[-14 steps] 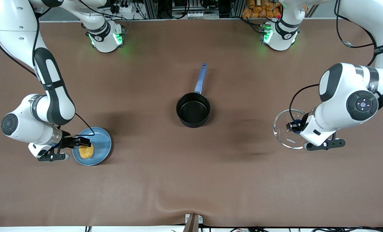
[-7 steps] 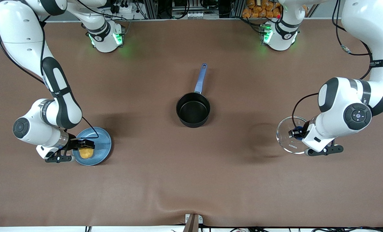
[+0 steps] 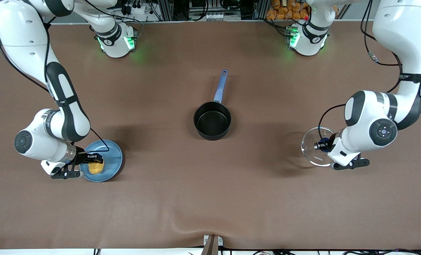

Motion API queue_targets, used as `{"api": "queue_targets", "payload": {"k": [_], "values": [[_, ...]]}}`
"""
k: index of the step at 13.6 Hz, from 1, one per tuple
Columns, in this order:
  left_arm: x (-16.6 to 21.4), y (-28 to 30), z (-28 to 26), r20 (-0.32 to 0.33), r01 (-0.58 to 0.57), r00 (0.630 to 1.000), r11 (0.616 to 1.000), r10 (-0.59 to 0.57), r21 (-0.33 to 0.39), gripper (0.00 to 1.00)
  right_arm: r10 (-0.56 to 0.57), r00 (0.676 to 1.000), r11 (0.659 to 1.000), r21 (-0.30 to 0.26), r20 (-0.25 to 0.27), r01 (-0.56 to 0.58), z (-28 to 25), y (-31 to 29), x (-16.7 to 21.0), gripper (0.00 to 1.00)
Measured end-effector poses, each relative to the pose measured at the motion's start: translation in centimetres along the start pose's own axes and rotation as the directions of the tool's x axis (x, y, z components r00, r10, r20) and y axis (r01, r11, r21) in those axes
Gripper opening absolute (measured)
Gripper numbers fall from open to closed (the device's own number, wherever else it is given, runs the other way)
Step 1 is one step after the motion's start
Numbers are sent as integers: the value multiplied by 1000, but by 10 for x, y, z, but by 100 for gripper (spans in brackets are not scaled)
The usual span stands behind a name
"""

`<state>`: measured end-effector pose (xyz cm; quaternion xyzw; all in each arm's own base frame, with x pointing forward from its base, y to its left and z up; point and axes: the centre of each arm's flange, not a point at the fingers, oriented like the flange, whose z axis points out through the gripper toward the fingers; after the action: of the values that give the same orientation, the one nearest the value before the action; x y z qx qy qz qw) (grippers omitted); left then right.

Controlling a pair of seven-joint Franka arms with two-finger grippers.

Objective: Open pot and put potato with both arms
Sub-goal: 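Grasp the yellow potato with the right gripper while the left lowers lid, then carry the potato with the right gripper over the open pot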

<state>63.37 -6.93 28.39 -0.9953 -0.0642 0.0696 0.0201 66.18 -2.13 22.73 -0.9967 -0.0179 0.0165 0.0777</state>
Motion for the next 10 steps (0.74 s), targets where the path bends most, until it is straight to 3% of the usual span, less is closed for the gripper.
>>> {"api": "queue_targets", "payload": {"k": [3,5,10], "values": [[-7,-7,20,0,6,1000,1000,-6,-6,61,69,997,997,23,18,-70,-66,-42,-2,52],[-10,-10,28,-4,9,1000,1000,-9,-10,61,131,991,991,7,22,-131,-105,-93,-9,52],[-15,-14,41,-22,9,1000,1000,-10,-19,61,273,962,962,-33,8,-273,-114,-265,-37,52]]}}
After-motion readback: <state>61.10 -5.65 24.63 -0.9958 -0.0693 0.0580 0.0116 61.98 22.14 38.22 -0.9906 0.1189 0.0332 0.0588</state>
